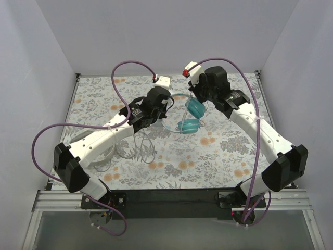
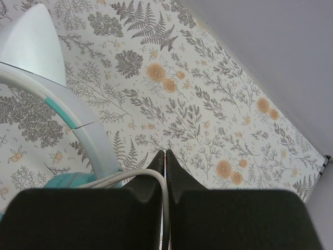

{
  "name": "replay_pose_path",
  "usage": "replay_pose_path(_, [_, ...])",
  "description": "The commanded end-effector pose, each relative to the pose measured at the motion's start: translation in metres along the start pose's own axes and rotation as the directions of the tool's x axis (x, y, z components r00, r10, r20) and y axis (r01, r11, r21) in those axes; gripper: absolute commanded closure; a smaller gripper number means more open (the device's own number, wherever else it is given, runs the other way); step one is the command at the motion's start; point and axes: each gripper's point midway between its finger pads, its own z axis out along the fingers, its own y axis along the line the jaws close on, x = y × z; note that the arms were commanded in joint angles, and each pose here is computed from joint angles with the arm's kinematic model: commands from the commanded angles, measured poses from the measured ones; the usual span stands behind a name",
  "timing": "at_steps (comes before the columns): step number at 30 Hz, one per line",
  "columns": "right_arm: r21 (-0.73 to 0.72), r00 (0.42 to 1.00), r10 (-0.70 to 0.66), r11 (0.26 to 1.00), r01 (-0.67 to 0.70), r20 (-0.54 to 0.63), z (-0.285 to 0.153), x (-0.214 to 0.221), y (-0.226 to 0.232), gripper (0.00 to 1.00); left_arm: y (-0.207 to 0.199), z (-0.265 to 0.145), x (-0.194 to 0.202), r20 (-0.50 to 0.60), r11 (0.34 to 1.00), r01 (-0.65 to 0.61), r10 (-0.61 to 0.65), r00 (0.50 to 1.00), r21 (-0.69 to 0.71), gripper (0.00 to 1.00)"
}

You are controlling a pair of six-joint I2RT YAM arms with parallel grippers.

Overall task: Wrap the headphones
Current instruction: Wrap the headphone cable with the right arm

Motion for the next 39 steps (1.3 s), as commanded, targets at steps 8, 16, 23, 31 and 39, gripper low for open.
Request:
replay_pose_path(8, [-0.055,0.992,0.015,0.998,-0.008,0.125,-0.006,-0.021,-0.01,0.94,-0.009,-0.035,-0.03,0.078,0.992,0.043,-0.053,0.996,0.115,1.0])
replay_pose_path(16, [-0.21,0.959,0.116,0.976,-0.061,0.26,-0.024,-0.015,-0.01,0.95,-0.013,-0.043,-0.036,0.079,0.988,0.054,-0.066,0.995,0.148,1.0])
replay_pose_path(23, [-0.31,0.933,0.182,0.947,-0.081,0.311,-0.028,-0.014,-0.008,0.95,-0.017,-0.05,-0.039,0.079,0.981,0.055,-0.071,0.994,0.185,1.0])
replay_pose_path(31, [-0.433,0.912,0.263,0.895,-0.109,0.314,-0.02,-0.005,0.005,0.95,-0.024,-0.056,-0.044,0.08,0.971,0.074,-0.094,0.992,0.225,1.0])
replay_pose_path(39, [-0.498,0.893,0.321,0.857,-0.132,0.315,-0.013,0.007,0.016,0.94,-0.029,-0.062,-0.052,0.088,0.96,0.092,-0.119,0.989,0.263,1.0])
